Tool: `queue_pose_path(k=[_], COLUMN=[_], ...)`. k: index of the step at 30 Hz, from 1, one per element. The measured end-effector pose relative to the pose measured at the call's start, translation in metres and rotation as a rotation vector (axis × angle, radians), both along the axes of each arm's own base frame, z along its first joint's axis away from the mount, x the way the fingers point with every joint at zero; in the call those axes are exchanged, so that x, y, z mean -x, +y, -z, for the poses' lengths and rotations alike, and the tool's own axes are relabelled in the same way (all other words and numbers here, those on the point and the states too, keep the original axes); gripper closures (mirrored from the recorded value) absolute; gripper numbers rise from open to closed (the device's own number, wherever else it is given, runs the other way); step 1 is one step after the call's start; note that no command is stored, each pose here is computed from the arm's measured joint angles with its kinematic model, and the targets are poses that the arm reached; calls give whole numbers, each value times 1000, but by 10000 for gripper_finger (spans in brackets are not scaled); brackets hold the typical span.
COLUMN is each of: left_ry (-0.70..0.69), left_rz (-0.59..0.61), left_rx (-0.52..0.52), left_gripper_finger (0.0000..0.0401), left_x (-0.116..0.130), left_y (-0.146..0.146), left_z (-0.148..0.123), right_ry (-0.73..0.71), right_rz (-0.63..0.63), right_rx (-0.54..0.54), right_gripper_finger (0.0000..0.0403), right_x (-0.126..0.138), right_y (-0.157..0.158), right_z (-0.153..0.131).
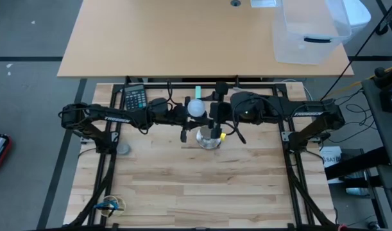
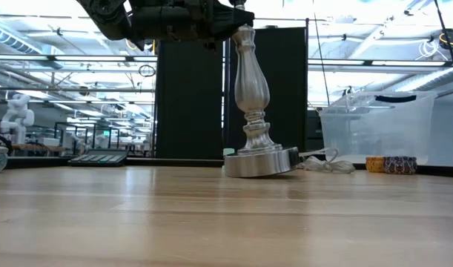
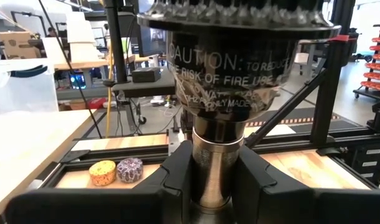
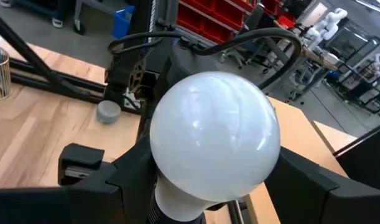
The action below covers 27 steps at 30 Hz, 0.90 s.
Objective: Screw lightbulb
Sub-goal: Remove the white lightbulb from the desk lamp
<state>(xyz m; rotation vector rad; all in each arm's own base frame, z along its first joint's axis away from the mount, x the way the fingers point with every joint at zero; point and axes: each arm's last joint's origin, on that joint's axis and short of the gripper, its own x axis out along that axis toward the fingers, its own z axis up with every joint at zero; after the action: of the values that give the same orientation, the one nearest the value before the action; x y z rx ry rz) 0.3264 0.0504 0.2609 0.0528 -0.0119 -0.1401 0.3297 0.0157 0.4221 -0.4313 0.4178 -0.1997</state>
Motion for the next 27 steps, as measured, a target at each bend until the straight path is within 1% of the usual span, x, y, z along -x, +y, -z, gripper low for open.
queue_pose_path(k=[11, 17, 19, 21, 23, 27], left_ry=[4, 5, 6, 11, 11, 19], left_rz=[12, 32, 46, 106, 134, 145], left_rx=[14, 18, 17, 25, 37, 59], left_gripper_finger=[327, 327, 327, 327, 327, 327], left_x=[0, 0, 0, 2, 1, 2], left_y=[0, -2, -2, -4, -5, -5], left_z=[1, 1, 1, 1, 1, 1], right_ry=[17, 26, 51, 160, 164, 168], right_rz=[-75, -129, -145, -166, -170, -152], right_rx=[8, -20, -33, -52, -62, -73], right_gripper_finger=[156, 156, 156, 157, 159, 167], right_x=[11, 13, 14, 17, 12, 20], right_y=[-6, -14, -18, -21, -25, -31], right_z=[-6, -6, -4, 8, 12, 7])
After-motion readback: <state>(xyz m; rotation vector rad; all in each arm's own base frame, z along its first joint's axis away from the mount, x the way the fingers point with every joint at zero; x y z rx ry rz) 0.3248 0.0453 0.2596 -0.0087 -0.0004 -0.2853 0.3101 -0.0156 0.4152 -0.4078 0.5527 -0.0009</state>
